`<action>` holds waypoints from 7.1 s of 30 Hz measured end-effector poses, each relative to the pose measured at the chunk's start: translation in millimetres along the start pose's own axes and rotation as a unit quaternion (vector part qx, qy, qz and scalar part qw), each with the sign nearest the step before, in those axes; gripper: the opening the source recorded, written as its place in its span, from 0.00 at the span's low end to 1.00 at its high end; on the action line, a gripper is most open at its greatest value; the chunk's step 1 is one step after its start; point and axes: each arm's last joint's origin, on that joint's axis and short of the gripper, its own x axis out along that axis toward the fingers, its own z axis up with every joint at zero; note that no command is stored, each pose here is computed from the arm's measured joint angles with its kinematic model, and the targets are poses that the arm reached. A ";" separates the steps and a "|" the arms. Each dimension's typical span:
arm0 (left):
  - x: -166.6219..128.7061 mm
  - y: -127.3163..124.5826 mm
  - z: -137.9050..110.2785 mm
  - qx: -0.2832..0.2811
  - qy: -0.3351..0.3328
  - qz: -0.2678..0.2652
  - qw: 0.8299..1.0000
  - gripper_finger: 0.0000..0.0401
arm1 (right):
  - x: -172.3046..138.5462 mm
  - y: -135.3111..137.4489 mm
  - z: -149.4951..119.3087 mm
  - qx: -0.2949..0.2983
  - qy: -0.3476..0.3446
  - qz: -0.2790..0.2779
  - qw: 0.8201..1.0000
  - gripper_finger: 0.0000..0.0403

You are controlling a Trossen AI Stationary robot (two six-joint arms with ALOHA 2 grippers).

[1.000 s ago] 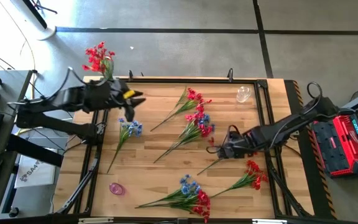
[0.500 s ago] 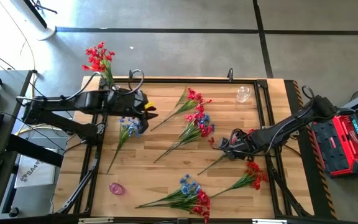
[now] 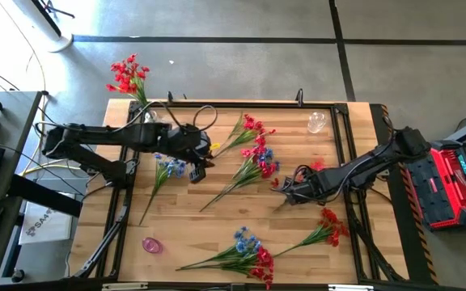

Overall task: Sort flowers into vase by color
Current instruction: Put the middle right red flower into the left transparent vase, then put the bottom right red flower into the left transparent vase

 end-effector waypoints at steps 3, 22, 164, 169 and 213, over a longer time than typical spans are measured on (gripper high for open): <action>10.1 -0.3 1.7 0.021 0.003 -0.007 1.000 0.31 | -5.8 4.3 -4.0 -0.026 -0.007 0.014 1.000 0.02; 26.5 16.0 36.9 -0.035 -0.122 -0.132 0.983 0.32 | -133.3 112.1 -18.6 -0.358 -0.251 0.226 0.870 0.00; -135.0 102.6 -101.9 -0.282 -0.180 0.435 0.836 0.59 | -92.6 44.9 3.3 -0.198 0.013 0.011 0.980 0.54; -158.3 95.4 -94.5 -0.282 -0.188 0.434 0.834 0.59 | -93.9 40.8 -4.4 -0.215 0.095 -0.013 0.972 0.56; -237.0 59.6 0.1 -0.031 -0.244 0.155 0.957 0.53 | -37.7 -69.9 -136.7 -0.789 0.138 -0.092 0.592 0.48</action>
